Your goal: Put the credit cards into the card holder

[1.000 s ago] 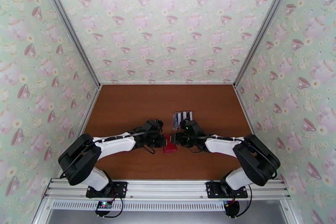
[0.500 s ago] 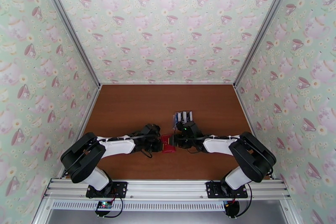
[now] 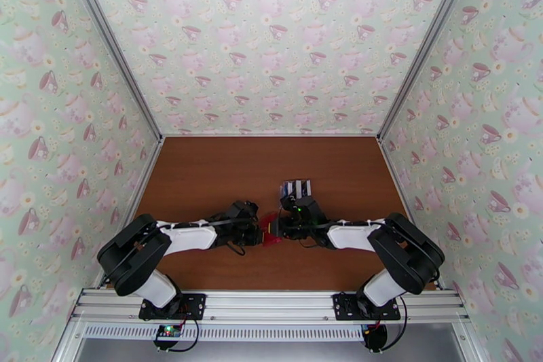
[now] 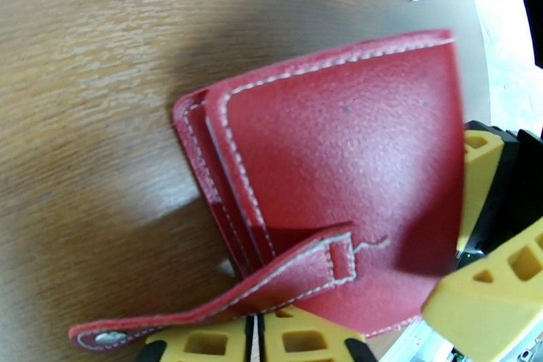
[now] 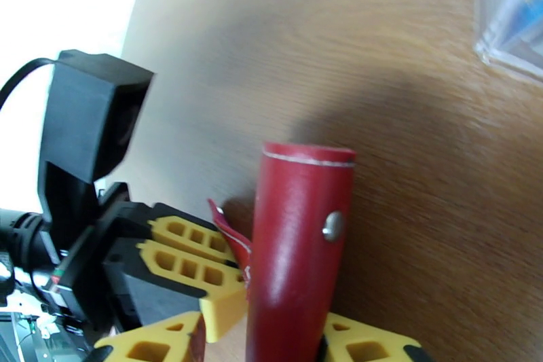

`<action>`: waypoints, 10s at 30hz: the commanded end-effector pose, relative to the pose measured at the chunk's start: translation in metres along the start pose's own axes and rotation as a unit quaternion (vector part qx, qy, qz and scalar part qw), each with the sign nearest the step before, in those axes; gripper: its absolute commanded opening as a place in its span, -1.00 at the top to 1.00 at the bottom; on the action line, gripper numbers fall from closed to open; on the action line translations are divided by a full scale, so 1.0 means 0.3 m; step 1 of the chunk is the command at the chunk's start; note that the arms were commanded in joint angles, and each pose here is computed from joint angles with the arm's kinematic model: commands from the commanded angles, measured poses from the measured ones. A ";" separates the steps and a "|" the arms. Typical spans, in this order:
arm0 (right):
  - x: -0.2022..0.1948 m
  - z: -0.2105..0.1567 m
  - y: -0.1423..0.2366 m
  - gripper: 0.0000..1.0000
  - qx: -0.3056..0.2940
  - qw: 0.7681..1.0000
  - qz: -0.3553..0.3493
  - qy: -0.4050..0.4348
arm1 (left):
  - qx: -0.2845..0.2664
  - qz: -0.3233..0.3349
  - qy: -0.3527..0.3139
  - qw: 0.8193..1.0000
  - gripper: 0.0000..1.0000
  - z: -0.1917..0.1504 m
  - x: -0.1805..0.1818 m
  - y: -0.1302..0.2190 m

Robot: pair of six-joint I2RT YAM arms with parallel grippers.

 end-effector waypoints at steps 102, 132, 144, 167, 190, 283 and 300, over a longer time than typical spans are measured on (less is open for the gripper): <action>0.255 -0.051 0.072 0.31 -0.069 0.922 -0.339 0.173 | -0.064 -0.037 0.030 0.997 -0.45 0.051 0.027 0.134; 0.082 0.056 0.159 0.68 -0.056 0.953 -0.283 0.092 | 0.016 -0.026 -0.015 0.999 0.06 0.170 -0.035 -0.078; 0.053 0.040 0.178 0.49 -0.056 0.955 -0.283 0.072 | 0.016 -0.015 -0.033 0.999 -0.07 0.202 -0.049 -0.077; 0.018 0.030 0.151 0.58 -0.036 0.953 -0.293 0.067 | 0.036 -0.002 -0.017 0.999 0.21 0.122 -0.026 -0.101; 0.071 0.014 0.120 0.96 -0.022 0.967 -0.240 0.076 | 0.039 0.011 -0.007 0.999 0.47 0.110 -0.010 -0.108; 0.073 -0.126 0.087 -0.02 -0.044 0.981 -0.185 0.031 | 0.033 0.000 0.004 0.999 0.44 0.186 -0.003 -0.108; 0.126 0.138 0.518 -0.86 -0.253 0.925 -0.278 0.055 | -0.120 0.129 -0.082 0.981 -1.00 0.357 -0.083 0.289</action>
Point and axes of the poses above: each hand's point on the last joint's axis, 136 mm out from that joint toward the fingers, its own y axis back along the fingers, its own x axis along the line the jaws close on, z = x × y, the point moved 10 cm from there along y, back along the fingers, and after that the axes turned 8 degrees about -y, right-handed, at the moved point
